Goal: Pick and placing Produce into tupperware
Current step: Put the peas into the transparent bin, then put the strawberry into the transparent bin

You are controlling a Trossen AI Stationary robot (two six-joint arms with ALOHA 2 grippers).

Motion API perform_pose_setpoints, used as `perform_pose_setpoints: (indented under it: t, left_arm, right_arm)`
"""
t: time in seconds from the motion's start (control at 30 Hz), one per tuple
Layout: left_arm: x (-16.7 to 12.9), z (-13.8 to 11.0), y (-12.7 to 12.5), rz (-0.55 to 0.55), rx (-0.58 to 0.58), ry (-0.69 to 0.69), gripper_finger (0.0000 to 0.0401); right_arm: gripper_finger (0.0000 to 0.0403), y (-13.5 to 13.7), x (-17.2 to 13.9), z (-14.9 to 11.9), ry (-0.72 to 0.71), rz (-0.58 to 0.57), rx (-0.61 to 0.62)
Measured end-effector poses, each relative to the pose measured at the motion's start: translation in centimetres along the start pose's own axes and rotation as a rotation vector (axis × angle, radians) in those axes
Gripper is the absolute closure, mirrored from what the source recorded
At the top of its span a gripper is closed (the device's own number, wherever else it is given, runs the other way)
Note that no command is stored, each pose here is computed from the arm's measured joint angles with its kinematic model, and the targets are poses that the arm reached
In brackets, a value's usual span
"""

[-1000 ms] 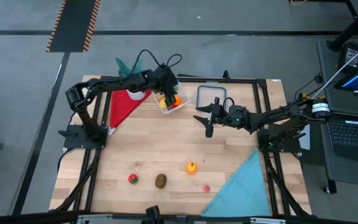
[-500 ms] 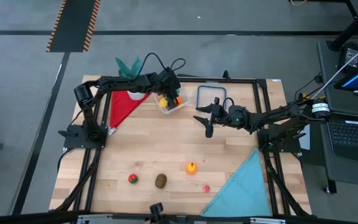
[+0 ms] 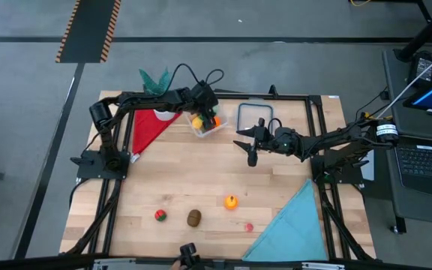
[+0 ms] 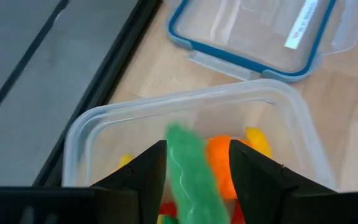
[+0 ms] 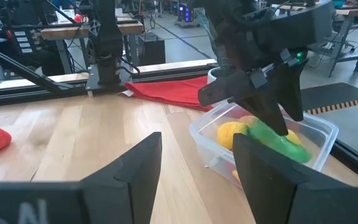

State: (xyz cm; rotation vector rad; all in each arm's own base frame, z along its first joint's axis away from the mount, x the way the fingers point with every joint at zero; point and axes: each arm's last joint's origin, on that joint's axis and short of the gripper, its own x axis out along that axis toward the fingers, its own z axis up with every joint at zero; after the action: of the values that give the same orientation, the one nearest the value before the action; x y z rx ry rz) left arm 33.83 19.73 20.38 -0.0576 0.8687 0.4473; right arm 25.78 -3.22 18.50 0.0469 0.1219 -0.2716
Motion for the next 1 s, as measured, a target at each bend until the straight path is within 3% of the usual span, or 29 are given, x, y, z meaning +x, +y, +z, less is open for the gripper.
perform_pose_setpoints:
  t: [0.37,0.67,0.83,1.0]
  left_arm:
    - [-0.3,0.1,0.0,0.023,0.024,-0.003,0.0246]
    - [-1.4,0.5,-2.3,-0.036,0.101,0.000,0.0254]
    - [-3.6,0.5,-4.5,-0.069,0.160,-0.063,0.0250]
    - [-7.6,-1.8,-6.2,-0.105,0.127,-0.152,0.0247]
  right_arm:
    - [0.0202,0.0,0.0,-0.1,0.006,0.000,-0.004]
    - [0.0202,0.0,0.0,-0.1,0.005,0.000,-0.008]
    - [0.0202,0.1,0.0,0.4,-0.041,0.027,-0.038]
    - [0.0202,0.6,-0.1,0.6,-0.058,0.078,-0.098]
